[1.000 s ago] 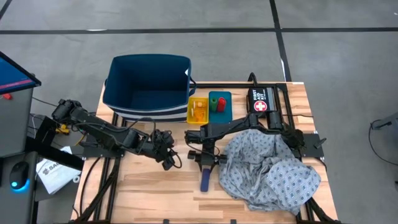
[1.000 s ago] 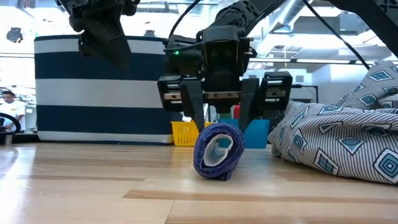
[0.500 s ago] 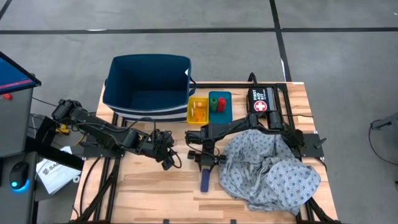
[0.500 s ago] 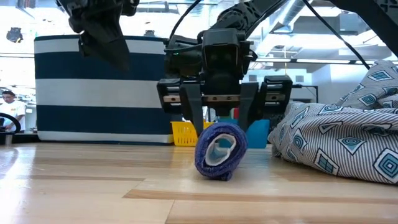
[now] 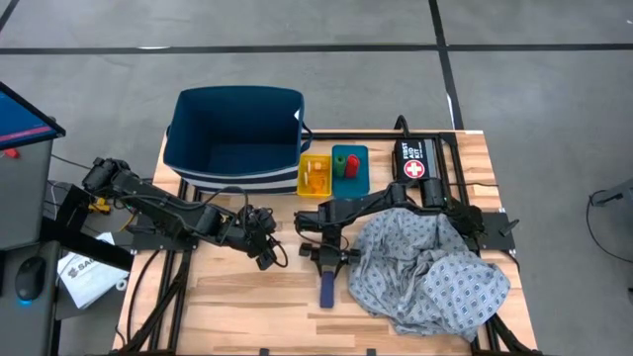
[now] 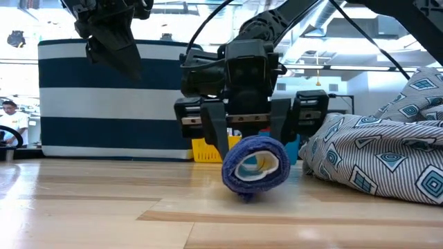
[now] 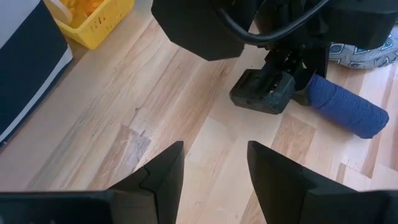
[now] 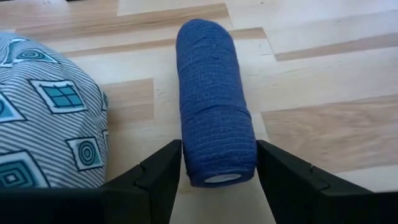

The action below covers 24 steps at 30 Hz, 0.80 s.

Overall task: Pick & place medical supplies in basket/bin
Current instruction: Put the blue bandage into the right blue bin

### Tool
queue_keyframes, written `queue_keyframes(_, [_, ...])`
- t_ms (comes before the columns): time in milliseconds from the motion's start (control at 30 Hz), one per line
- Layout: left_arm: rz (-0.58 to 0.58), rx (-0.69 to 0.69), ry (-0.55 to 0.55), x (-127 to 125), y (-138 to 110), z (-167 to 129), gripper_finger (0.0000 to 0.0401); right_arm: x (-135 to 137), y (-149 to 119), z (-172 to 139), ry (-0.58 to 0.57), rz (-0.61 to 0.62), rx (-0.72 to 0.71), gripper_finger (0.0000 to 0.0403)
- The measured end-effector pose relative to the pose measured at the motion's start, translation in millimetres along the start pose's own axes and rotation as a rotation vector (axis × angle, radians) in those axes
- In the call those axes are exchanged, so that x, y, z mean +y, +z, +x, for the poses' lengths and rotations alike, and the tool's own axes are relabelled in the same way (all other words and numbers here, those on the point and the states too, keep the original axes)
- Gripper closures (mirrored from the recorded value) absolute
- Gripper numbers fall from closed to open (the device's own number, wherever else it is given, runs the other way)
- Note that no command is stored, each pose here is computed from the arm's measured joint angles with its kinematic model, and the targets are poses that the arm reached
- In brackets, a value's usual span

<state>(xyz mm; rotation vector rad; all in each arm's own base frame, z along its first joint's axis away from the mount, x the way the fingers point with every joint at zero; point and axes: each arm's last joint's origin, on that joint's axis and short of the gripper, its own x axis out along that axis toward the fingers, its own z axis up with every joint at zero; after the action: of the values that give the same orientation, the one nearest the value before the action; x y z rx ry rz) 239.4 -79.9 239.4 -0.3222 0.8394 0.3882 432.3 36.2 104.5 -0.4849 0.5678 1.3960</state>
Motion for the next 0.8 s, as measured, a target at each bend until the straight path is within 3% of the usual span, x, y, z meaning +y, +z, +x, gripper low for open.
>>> queue_keyframes(233, [0.0, 0.0, 0.0, 0.0, 0.0, 0.0, 0.0233, -0.5, 0.5, 0.0, -0.001, -0.005, -0.012, 0.0212])
queue_keyframes(533, [-0.001, -0.001, 0.0, 0.0, 0.1, 0.0, 0.0233, -1.5, -0.5, -1.8, -0.009, -0.008, -0.018, 0.0254])
queue_keyframes(800, [-0.002, -0.004, 0.004, 0.1, 0.2, 0.0, 0.0233, -1.6, 1.0, -7.5, -0.022, 0.015, -0.009, 0.0257])
